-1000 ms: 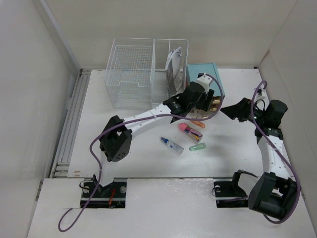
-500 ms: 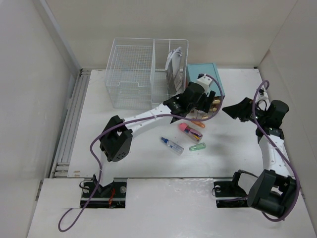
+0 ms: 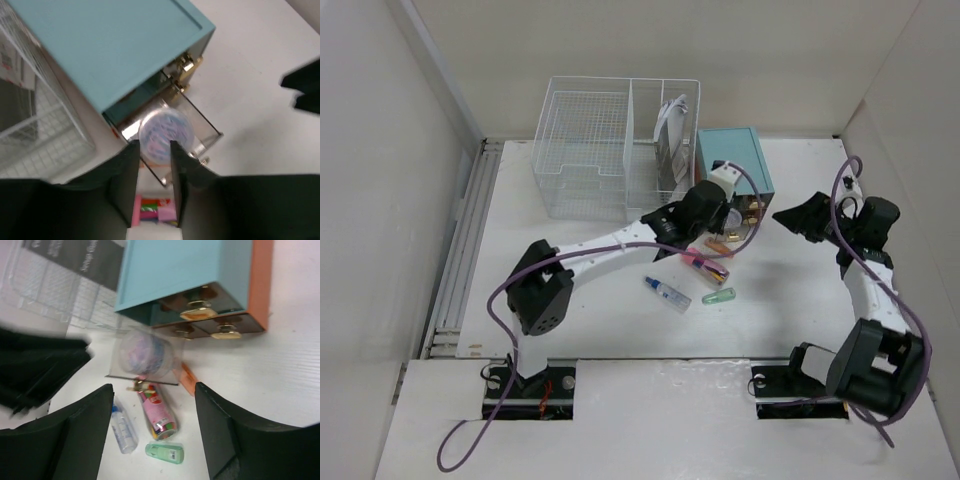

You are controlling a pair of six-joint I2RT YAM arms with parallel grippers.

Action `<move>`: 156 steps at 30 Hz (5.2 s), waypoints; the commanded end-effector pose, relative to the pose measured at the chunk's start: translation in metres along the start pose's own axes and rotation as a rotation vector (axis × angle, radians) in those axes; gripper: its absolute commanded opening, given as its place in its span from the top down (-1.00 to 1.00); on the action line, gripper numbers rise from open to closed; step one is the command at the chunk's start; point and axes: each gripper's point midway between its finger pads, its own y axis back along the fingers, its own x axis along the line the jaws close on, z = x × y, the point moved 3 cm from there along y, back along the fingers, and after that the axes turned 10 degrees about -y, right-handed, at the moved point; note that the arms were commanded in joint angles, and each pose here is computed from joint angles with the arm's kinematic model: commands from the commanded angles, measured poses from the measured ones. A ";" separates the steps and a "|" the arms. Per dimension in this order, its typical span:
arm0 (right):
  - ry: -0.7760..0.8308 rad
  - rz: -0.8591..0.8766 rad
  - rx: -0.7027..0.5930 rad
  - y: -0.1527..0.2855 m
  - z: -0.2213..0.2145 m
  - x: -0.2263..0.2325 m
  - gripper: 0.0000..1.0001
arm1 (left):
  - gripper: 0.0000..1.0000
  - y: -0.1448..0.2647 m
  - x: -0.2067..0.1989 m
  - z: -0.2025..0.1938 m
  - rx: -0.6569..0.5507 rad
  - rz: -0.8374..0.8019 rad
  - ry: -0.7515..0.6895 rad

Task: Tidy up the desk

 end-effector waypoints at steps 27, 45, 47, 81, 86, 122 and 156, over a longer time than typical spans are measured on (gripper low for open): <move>-0.090 -0.140 -0.044 -0.134 0.030 -0.041 -0.35 | 0.32 0.010 -0.066 -0.058 -0.012 -0.236 0.097; -0.036 -0.129 -0.096 -0.104 0.009 -0.030 0.52 | 0.30 -0.044 -0.008 -0.044 -0.071 0.036 0.189; -0.037 -0.160 -0.075 -0.094 0.000 -0.035 0.52 | 0.30 -0.048 -0.003 -0.044 -0.071 0.045 0.192; -0.011 -0.031 0.204 -0.027 -0.063 -0.007 -0.94 | -0.03 -0.034 0.014 -0.048 -0.045 0.054 0.165; 0.024 -0.017 0.208 -0.012 -0.064 0.011 -0.63 | -0.06 0.019 -0.008 -0.024 -0.092 0.032 0.152; 1.089 -0.306 0.762 -0.134 -0.169 0.035 -0.56 | -0.03 0.222 0.009 -0.160 0.057 0.203 0.575; 1.040 0.031 0.548 -0.110 -0.084 0.132 0.61 | -0.06 0.230 0.008 -0.173 0.079 0.192 0.576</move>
